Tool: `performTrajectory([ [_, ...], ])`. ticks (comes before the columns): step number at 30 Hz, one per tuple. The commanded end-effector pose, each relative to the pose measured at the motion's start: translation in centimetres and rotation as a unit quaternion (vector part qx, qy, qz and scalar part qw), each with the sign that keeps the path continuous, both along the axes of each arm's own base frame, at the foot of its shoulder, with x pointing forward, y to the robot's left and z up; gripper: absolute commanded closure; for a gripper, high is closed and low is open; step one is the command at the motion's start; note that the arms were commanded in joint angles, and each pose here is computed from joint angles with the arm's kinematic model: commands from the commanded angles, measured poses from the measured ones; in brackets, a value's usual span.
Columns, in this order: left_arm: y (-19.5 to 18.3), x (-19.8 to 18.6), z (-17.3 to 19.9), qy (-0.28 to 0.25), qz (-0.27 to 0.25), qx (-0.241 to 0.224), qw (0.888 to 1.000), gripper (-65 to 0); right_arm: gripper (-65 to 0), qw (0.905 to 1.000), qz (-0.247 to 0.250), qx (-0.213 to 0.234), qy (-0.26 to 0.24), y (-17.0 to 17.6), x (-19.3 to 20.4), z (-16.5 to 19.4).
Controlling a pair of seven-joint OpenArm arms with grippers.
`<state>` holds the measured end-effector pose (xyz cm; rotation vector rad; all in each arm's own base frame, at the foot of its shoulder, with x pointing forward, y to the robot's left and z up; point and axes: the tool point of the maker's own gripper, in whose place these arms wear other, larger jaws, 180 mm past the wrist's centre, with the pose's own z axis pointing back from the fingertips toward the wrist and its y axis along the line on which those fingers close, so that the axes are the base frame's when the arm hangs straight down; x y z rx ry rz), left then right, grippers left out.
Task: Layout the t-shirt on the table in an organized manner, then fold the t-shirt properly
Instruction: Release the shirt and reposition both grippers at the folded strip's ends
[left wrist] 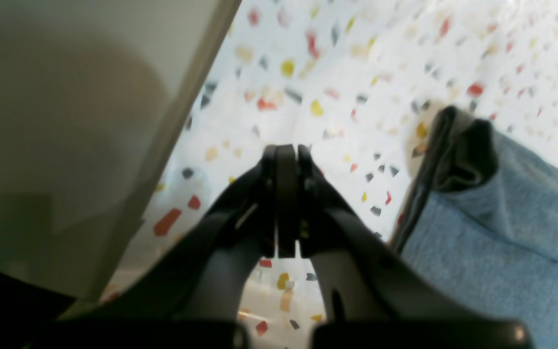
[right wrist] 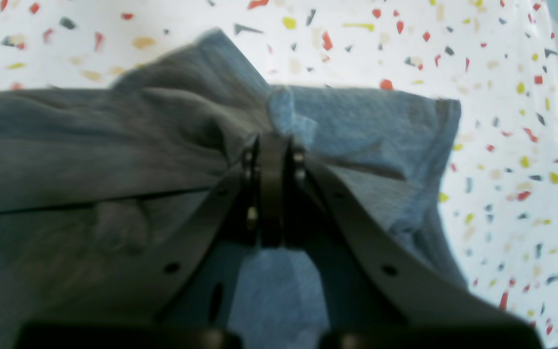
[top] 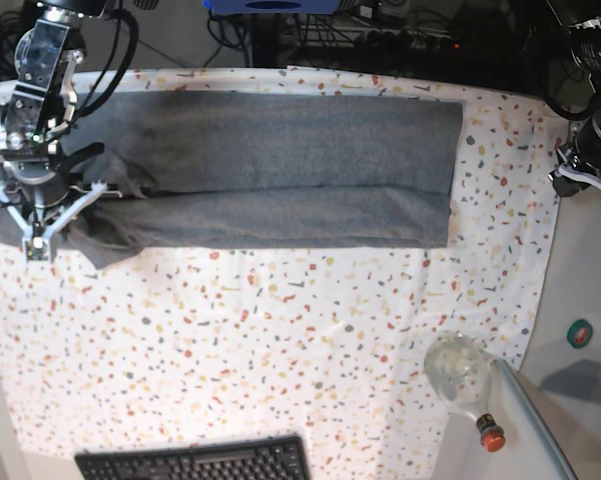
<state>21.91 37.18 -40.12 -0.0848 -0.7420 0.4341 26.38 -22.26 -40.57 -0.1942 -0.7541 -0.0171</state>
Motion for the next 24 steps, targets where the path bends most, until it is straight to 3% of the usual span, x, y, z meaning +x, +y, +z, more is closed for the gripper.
performTrajectory([
  [1,0.8,1.0,1.6,-0.02,-0.002,0.014,1.0,0.0,0.0,0.9999,-0.004,0.0,-0.013,0.1,-0.3,0.6],
  [8,0.9,1.5,1.8,-0.025,-0.003,0.014,1.0,0.0,0.0,0.9994,-0.011,0.021,0.025,1.6,-3.6,-1.6],
  [12,-1.1,2.4,1.1,-0.007,-0.05,0.017,0.999,0.0,0.0,0.9989,-0.014,0.034,0.027,1.9,-3.9,-1.9],
  [13,-1.7,2.6,0.8,-0.003,-0.063,0.016,0.998,0.0,-1.8,0.9984,-0.016,0.044,0.031,2.1,-4.3,-2.1],
  [16,-2.5,2.8,0.5,0.0,-0.075,0.014,0.997,0.0,-20.0,0.9963,-0.022,0.077,0.032,2.8,-4.6,-1.8],
  [18,-2.6,2.8,0.5,0.0,-0.077,0.014,0.997,0.0,-24.8,0.9957,-0.023,0.088,0.016,3.0,-4.8,-0.6],
  [22,-2.6,2.9,0.6,-0.001,-0.077,0.014,0.997,0.0,-24.8,0.997,-0.028,0.067,-0.025,1.8,-4.2,2.6],
  [24,-2.7,2.6,0.4,0.003,-0.078,0.015,0.997,0.0,-19.8,0.9964,-0.048,0.06,-0.036,0.3,-3.8,3.1],
])
